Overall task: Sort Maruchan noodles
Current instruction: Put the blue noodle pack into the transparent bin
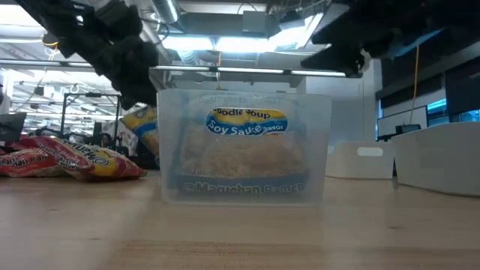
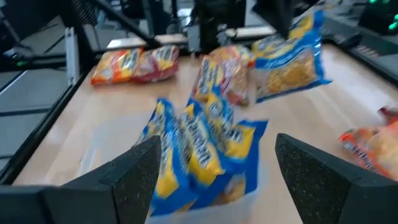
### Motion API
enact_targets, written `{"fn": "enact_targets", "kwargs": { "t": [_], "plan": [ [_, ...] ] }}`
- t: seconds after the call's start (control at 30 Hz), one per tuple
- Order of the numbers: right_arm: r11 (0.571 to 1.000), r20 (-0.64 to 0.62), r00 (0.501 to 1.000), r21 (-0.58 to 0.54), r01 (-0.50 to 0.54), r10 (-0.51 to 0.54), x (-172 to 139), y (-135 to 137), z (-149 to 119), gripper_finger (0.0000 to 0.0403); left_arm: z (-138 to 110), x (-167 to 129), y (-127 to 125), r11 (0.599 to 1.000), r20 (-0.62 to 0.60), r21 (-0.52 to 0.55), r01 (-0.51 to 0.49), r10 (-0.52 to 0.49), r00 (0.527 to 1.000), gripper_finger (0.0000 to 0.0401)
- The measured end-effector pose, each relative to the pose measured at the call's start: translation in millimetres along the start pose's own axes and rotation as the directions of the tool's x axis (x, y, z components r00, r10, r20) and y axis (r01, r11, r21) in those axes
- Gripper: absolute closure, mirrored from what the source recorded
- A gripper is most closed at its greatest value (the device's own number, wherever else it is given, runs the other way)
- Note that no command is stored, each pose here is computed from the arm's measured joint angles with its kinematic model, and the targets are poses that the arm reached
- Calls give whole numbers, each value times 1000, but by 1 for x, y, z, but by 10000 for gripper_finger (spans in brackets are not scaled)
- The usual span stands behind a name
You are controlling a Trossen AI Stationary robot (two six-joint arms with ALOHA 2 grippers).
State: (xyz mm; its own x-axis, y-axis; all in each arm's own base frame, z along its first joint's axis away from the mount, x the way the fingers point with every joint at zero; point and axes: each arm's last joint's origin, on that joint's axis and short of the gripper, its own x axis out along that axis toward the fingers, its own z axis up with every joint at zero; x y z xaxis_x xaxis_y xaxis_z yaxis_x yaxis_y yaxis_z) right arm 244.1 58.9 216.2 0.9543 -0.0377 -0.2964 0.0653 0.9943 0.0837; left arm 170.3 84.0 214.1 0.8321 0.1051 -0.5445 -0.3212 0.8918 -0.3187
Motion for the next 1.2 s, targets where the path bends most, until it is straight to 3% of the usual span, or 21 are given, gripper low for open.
{"fn": "enact_targets", "kwargs": {
  "t": [0.23,0.47,0.7,0.93,1.2],
  "plan": [
    [995,-4,997,63,74,-74,8,-27,15,104,2,-1,-24,997,7,75,28,-28,1000,401],
    [991,7,996,105,87,-88,22,-53,28,104,28,-13,-57,977,66,205,50,-65,996,401],
    [993,-9,1000,120,-20,21,53,-67,48,104,49,-18,-85,951,43,302,66,-82,996,401],
    [996,13,996,37,-87,86,72,-64,78,104,56,-3,-108,930,-28,348,117,-114,993,401],
    [983,-31,984,73,-170,173,94,-61,79,104,65,5,-127,915,-32,381,129,-126,992,401]
  ]
}}
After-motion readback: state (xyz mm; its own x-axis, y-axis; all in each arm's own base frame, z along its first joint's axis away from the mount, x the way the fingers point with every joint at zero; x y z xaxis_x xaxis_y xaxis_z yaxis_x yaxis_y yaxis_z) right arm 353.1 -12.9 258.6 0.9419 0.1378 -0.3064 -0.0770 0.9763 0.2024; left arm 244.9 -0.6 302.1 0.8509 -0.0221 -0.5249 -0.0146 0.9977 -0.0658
